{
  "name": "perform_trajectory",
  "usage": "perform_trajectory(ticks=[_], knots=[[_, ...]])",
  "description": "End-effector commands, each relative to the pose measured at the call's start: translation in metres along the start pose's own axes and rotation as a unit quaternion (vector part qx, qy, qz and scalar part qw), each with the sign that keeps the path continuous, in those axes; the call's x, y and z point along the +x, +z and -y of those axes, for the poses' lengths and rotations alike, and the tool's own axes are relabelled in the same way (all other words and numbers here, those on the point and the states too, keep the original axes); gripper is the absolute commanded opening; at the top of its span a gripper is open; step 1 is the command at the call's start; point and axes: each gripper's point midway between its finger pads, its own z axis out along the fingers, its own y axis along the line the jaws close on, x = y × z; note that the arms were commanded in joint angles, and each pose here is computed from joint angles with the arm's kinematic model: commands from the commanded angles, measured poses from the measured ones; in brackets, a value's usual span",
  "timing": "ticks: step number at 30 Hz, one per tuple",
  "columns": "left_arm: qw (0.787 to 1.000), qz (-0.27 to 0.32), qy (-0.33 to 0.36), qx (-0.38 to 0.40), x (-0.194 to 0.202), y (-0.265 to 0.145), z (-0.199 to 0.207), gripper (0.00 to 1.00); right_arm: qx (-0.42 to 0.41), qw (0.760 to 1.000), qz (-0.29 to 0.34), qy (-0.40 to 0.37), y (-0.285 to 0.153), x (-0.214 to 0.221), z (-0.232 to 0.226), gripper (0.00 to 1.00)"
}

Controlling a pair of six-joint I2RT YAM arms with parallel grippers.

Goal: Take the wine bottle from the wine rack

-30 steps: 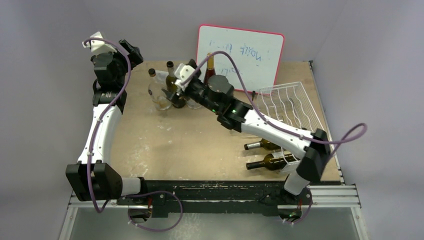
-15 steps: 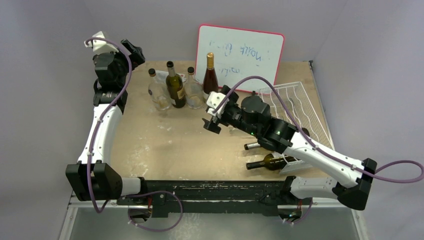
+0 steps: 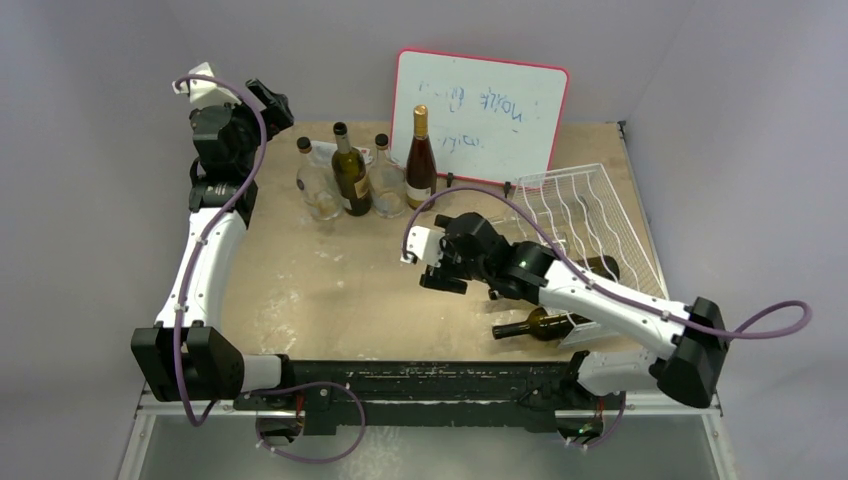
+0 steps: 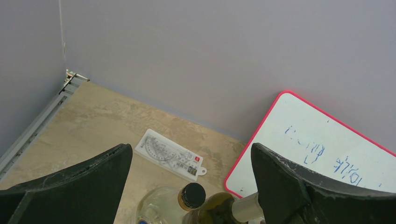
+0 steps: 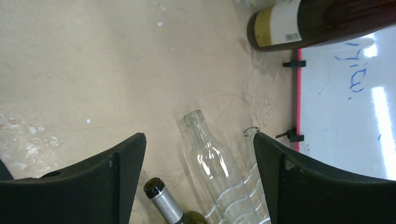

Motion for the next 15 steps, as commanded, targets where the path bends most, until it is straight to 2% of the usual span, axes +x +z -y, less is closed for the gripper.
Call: perform_trajectory(ticks=[1, 5, 12, 15], knots=[[0.999, 0.045, 0.002, 0.022, -0.034, -0.007, 0.016, 0.98, -0.009, 0.998, -0.057, -0.033, 0.02, 0.03, 0.001, 0.86], [0.999, 0.047, 0.002, 0.024, -0.036, -0.007, 0.017, 0.98, -0.019, 0.994, -0.101, -0.046, 0.04, 0.05, 0.002, 0.8], [0.999, 0.047, 0.003, 0.023, -0.036, -0.007, 0.017, 0.98, -0.039, 0.983, -0.168, -0.07, 0.065, 0.088, 0.003, 0.79], [0.999, 0.048, 0.002, 0.024, -0.038, -0.008, 0.017, 0.98, -0.052, 0.972, -0.213, -0.081, 0.076, 0.112, 0.0, 0.74]])
